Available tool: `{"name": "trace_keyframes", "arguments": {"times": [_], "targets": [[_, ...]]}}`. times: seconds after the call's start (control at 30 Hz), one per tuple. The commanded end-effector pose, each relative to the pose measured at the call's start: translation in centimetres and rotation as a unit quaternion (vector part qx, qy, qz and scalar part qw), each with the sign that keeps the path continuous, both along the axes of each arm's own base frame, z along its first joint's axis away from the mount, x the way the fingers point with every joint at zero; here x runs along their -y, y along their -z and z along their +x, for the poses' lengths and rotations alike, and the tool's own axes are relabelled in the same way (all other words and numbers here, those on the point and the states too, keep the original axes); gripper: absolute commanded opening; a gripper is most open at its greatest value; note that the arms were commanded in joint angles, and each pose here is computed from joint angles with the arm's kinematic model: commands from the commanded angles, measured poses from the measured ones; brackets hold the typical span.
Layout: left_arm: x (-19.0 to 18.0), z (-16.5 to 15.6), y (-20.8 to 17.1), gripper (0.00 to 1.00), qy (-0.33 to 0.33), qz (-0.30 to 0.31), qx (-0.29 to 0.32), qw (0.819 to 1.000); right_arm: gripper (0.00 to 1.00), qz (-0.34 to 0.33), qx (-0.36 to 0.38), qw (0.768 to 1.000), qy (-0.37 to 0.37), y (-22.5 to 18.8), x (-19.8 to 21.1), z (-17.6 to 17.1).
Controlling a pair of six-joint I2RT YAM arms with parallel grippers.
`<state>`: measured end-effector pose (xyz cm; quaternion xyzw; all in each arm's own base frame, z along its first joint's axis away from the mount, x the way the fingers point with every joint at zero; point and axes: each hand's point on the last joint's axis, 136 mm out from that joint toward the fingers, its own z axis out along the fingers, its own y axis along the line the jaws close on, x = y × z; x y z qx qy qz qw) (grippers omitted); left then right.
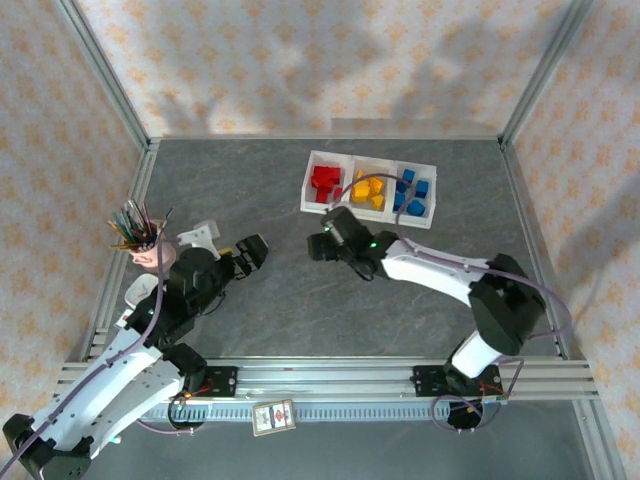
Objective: Sort the legos into containers by color
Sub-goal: Pick up the lego from the middle-left of the table.
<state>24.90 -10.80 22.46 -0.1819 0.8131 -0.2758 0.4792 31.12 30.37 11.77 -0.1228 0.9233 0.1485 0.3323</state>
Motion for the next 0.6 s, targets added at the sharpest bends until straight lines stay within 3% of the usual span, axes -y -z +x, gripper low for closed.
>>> {"name": "trace_keyframes", "arguments": {"times": [0.0,0.23,0.57], "targets": [[-1.9,-0.7,1.4,0.99,-0.042,0.017,-0.024,0.999,0.86,-0.011,0.023,0.998,-0.058,0.1,-4.2,-0.1],[-3.3,-1.4,1.3,0.99,-0.07,0.025,-0.027,0.997,0.87,-0.039,0.029,0.988,-0.145,2.9,-10.3,0.4],[-4.5,-1.8,0.8,0.99,-0.09,0.033,-0.018,0.995,0.87,-0.078,0.022,0.975,-0.205,6.3,-14.5,2.0]]}}
